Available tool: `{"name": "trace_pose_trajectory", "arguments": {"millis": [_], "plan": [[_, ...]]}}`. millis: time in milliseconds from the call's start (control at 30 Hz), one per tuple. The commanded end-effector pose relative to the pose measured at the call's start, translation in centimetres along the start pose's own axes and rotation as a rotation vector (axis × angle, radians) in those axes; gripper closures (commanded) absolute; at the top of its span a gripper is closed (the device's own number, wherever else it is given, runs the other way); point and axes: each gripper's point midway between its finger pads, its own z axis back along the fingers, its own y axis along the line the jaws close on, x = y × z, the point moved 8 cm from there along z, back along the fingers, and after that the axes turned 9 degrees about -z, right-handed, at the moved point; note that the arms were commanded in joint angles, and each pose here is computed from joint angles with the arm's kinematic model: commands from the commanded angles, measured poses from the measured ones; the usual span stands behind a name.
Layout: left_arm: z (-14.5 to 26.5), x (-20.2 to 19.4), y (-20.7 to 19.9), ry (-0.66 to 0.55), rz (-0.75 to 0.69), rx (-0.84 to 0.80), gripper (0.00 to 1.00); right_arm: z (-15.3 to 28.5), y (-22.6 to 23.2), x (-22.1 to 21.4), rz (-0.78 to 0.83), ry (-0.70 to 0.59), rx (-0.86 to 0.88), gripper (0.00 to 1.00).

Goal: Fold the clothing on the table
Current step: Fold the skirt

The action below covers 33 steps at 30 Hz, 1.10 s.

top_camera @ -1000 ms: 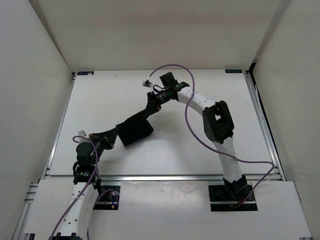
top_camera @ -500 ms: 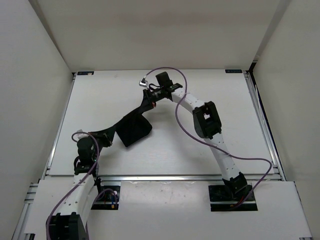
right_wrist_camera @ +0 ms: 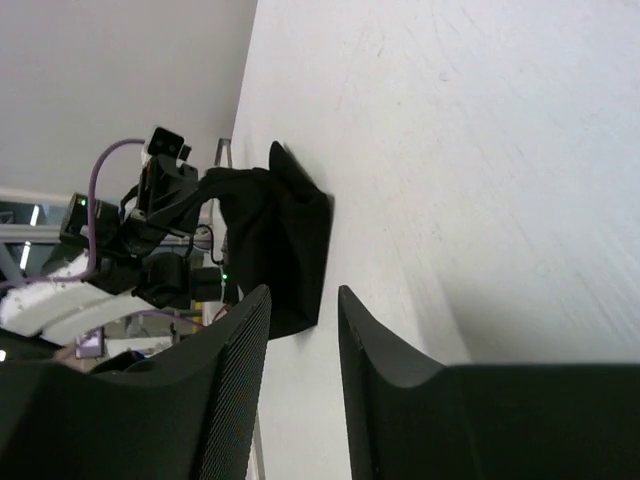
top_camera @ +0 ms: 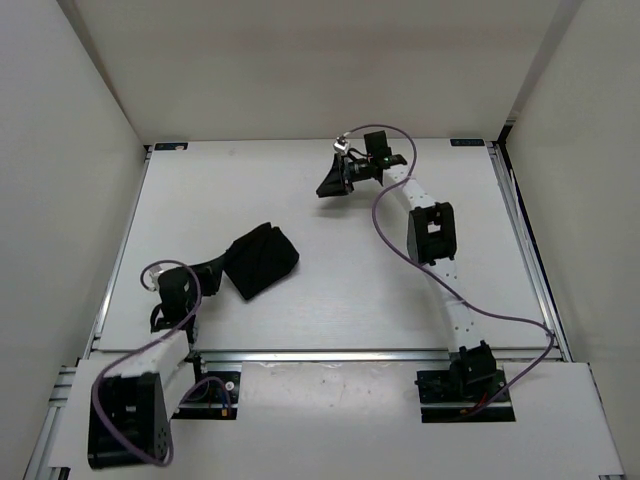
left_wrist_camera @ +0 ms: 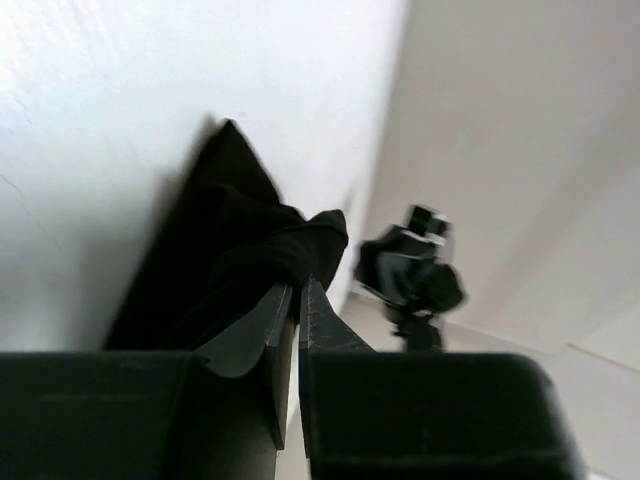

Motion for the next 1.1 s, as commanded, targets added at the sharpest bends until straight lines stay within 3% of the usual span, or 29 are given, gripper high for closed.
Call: {"name": "trace_pose_trajectory", "arguments": {"millis": [0, 233, 300, 333, 367, 400, 500, 633, 767, 833, 900, 967, 1067], "plan": [[-1.6, 0.0, -1.9, 0.010, -0.095, -0.050, 0.83, -2.4, 3.7, -0.7, 0.110, 0.052, 0.008, 0.61], [-6.2, -2.0, -4.3, 0.123, -0.176, -0.043, 0.84, -2.8, 5.5, -2.3, 0.341, 0.103, -0.079, 0.53], [-6.9, -2.1, -4.8, 0.124, -0.192, -0.044, 0.77, -2.0, 5.7, -2.0, 0.398, 0.092, -0.101, 0.48], [-7.3, -2.3, -4.9, 0.130, -0.202, -0.035, 0.55, -1.8, 5.7, -2.2, 0.399, 0.100, -0.107, 0.46], [-7.4, -2.2, -4.8, 0.130, -0.214, -0.031, 0.24, -1.3, 5.9, -2.0, 0.448, 0.095, -0.117, 0.41], [-7.5, -2.4, -4.8, 0.138, -0.227, -0.029, 0.02, -1.2, 6.0, -2.0, 0.483, 0.100, -0.136, 0.36], [-7.7, -2.5, -5.3, 0.139, -0.265, -0.030, 0.01, -0.6, 5.3, -2.9, 0.492, 0.141, -0.164, 0.31], [-8.0, -2.7, -6.7, 0.160, -0.378, -0.065, 0.01, 0.0, 4.9, -4.2, 0.546, 0.209, -0.217, 0.30], [-8.5, -5.4, -9.0, 0.353, -0.575, -0.104, 0.02, 1.4, 6.9, -3.2, 0.595, 0.156, -0.139, 0.41], [-8.3, -6.5, -8.8, 0.399, -0.615, -0.103, 0.02, 1.7, 8.8, -3.0, 0.646, 0.138, -0.080, 0.84], [-7.4, -7.5, -7.7, 0.410, -0.625, -0.092, 0.02, 0.7, 10.1, -3.5, 0.644, 0.152, -0.007, 1.00], [-7.1, -7.7, -7.5, 0.372, -0.661, -0.077, 0.02, 0.0, 10.7, -4.4, 0.592, 0.176, 0.068, 1.00], [-6.7, -8.4, -6.7, 0.426, -0.756, -0.029, 0.02, -1.6, 11.8, -6.4, 0.555, 0.235, 0.130, 1.00]]}}
